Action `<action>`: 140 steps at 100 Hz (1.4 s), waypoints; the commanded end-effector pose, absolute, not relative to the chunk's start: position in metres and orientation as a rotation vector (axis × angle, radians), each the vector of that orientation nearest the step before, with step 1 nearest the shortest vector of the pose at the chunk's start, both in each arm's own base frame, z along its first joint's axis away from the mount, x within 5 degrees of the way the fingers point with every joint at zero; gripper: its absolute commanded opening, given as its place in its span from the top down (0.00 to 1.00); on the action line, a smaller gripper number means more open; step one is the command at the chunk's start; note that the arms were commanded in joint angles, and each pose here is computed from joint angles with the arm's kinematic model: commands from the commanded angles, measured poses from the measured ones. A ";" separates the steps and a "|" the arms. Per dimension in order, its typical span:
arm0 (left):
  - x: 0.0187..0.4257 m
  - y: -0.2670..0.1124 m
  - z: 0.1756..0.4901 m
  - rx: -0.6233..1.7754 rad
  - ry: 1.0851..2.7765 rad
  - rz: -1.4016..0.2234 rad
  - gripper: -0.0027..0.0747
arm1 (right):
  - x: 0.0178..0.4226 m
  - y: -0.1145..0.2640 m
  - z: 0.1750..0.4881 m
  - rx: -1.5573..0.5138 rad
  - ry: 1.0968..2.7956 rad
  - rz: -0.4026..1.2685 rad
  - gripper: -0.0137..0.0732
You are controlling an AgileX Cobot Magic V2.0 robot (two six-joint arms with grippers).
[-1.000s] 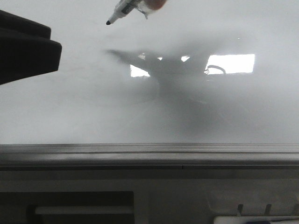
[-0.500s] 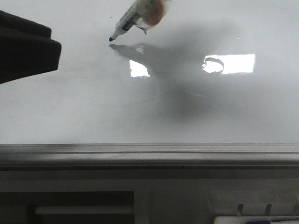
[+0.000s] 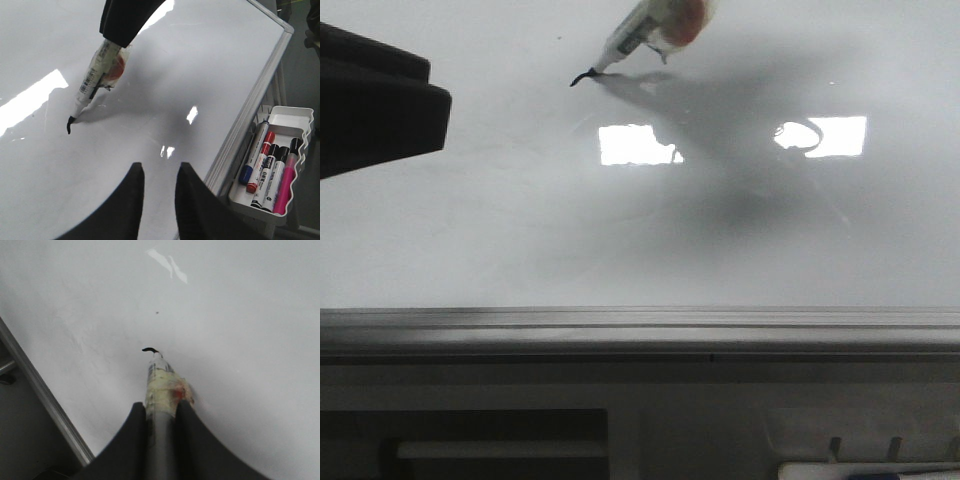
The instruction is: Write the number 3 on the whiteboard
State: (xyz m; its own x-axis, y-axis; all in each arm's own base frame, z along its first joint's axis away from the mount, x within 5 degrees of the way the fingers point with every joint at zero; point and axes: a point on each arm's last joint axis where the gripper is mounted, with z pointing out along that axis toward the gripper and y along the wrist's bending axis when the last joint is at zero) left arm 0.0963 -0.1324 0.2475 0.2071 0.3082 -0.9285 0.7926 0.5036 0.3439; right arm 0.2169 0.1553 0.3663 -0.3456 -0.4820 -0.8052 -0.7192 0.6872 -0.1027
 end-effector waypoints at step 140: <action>0.097 -0.135 0.264 0.981 1.297 -0.478 0.79 | 0.209 0.194 0.342 -1.151 2.076 0.268 0.91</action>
State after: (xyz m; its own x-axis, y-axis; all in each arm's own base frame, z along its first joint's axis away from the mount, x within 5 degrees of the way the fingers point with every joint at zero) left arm 0.0963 -0.1324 0.2475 0.2071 0.3082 -0.9285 0.7926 0.5036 0.3439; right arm 0.1972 0.1912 0.3283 -0.4080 -0.6888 -0.5992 -0.8263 0.5578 -0.0785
